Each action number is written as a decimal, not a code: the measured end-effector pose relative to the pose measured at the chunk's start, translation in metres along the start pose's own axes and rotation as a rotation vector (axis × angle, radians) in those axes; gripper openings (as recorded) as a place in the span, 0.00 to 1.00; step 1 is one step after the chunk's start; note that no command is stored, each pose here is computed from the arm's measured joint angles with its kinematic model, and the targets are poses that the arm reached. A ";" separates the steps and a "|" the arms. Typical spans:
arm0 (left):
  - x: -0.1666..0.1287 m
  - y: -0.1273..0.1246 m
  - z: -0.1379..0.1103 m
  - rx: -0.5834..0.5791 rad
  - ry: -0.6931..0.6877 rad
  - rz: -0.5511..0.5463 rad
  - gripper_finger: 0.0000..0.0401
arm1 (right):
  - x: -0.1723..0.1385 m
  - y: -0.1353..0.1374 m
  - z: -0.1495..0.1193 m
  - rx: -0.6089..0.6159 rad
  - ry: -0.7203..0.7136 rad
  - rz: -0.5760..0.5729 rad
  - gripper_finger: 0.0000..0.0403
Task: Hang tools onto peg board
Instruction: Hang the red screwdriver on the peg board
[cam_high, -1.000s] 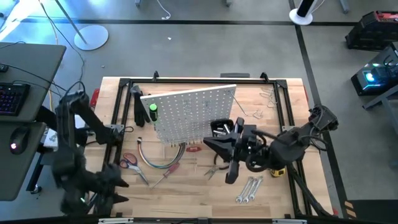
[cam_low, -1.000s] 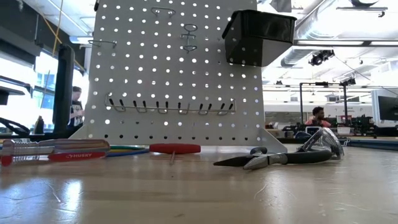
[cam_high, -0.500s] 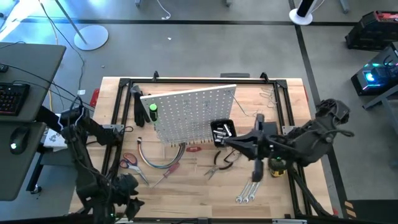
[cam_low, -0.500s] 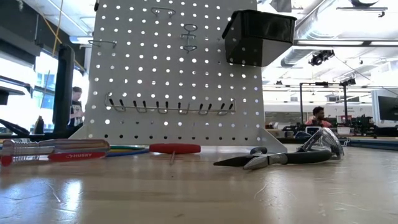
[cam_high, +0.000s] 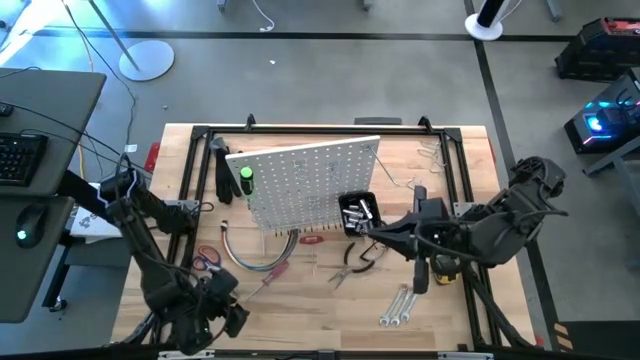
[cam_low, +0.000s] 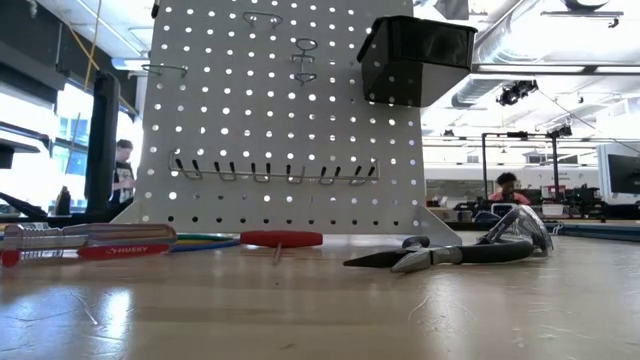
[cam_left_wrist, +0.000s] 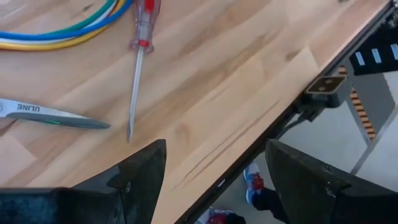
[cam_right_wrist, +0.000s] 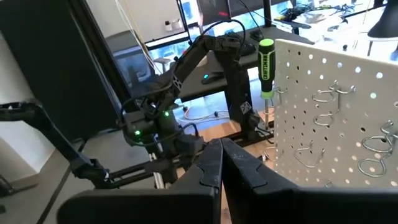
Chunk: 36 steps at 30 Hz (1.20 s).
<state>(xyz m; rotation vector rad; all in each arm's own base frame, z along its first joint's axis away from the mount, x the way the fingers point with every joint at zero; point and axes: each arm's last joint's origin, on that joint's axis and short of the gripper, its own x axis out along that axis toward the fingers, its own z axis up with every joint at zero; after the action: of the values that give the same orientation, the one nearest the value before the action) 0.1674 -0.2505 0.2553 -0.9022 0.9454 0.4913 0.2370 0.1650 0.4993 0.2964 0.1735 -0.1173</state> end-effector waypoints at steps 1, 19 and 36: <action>0.001 -0.001 0.002 -0.004 0.002 0.003 0.67 | 0.000 0.000 0.000 0.006 -0.002 0.000 0.00; -0.061 0.024 0.050 0.209 0.028 -0.032 0.67 | 0.001 -0.002 0.002 0.009 -0.039 -0.057 0.00; -0.059 0.033 0.053 0.240 -0.039 0.061 0.67 | 0.000 -0.005 0.004 -0.058 -0.087 -0.173 0.00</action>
<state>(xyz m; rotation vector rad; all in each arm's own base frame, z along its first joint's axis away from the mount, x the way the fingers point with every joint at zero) 0.1386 -0.1870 0.3061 -0.6470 0.9759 0.4353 0.2371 0.1588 0.5013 0.2174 0.1154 -0.2954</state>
